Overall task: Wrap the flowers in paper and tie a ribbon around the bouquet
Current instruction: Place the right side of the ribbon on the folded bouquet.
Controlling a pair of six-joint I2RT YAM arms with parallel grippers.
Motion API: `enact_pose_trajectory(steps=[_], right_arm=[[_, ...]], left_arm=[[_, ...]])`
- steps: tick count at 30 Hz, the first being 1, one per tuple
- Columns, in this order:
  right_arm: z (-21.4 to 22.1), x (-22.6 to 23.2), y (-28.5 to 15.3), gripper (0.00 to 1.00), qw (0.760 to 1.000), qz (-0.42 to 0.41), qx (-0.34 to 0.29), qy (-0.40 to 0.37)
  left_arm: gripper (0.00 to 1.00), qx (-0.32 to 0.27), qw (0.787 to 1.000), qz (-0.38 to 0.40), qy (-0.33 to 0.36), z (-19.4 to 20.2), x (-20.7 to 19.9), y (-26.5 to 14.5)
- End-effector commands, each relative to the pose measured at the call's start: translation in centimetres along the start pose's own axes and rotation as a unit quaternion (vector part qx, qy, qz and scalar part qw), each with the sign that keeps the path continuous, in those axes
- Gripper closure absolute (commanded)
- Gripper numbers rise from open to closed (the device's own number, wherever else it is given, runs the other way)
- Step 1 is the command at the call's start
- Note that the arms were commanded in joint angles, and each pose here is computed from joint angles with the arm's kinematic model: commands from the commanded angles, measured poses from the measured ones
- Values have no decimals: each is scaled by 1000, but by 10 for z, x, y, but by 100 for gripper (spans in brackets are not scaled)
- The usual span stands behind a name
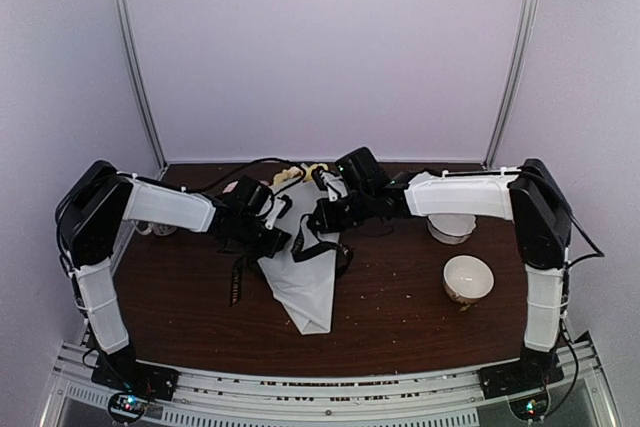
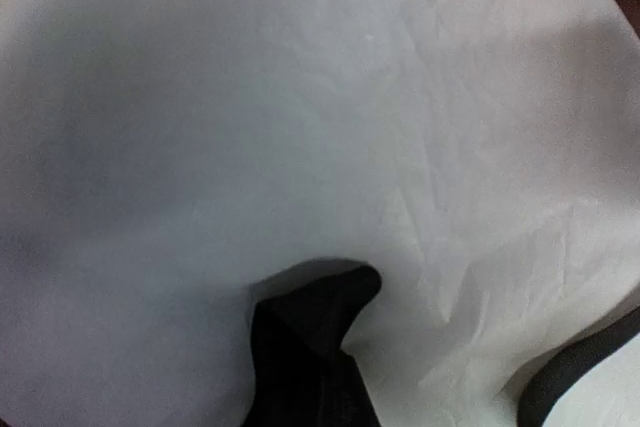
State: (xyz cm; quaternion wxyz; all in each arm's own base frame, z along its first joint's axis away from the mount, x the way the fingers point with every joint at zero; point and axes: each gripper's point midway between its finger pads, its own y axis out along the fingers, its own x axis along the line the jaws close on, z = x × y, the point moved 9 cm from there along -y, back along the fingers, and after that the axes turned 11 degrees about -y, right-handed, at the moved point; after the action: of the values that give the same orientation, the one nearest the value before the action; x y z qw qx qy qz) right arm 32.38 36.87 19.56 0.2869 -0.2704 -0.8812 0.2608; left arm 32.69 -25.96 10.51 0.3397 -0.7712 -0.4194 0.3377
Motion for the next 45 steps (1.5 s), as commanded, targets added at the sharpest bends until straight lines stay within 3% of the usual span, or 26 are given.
enact_pose_trajectory(steps=[1, 6, 13, 20, 22, 28, 34, 40, 45], right_arm=[[-19, 16, 12, 100, 999, -40, -5, 1], [-17, 8, 46, 100, 999, -37, 20, 10], [-10, 1, 84, 100, 997, -49, 45, 39], [-23, 13, 106, 100, 996, -73, 35, 46], [-32, 21, 107, 98, 995, -91, 24, 45], [-52, 28, 80, 69, 995, -98, -1, 28], [-74, 25, 33, 57, 994, -98, -40, 15], [-77, 11, -3, 53, 995, -80, -63, 12], [-65, 15, -35, 56, 983, -144, -114, -18]], left_arm=[[100, -76, 996, 37, -32, -21, 7, -32], [100, -118, 992, 25, -44, -29, 23, -64], [100, -211, 975, 27, 61, -31, 11, -147], [100, -261, 935, 133, 202, -20, -43, -209], [100, -254, 931, 156, 210, -22, -50, -209], [100, -239, 943, 144, 183, -29, -48, -182], [100, -228, 949, 133, 170, -40, -48, -161], [100, -214, 954, 122, 174, -42, -47, -153], [100, -222, 952, 119, 173, -44, -47, -155]])
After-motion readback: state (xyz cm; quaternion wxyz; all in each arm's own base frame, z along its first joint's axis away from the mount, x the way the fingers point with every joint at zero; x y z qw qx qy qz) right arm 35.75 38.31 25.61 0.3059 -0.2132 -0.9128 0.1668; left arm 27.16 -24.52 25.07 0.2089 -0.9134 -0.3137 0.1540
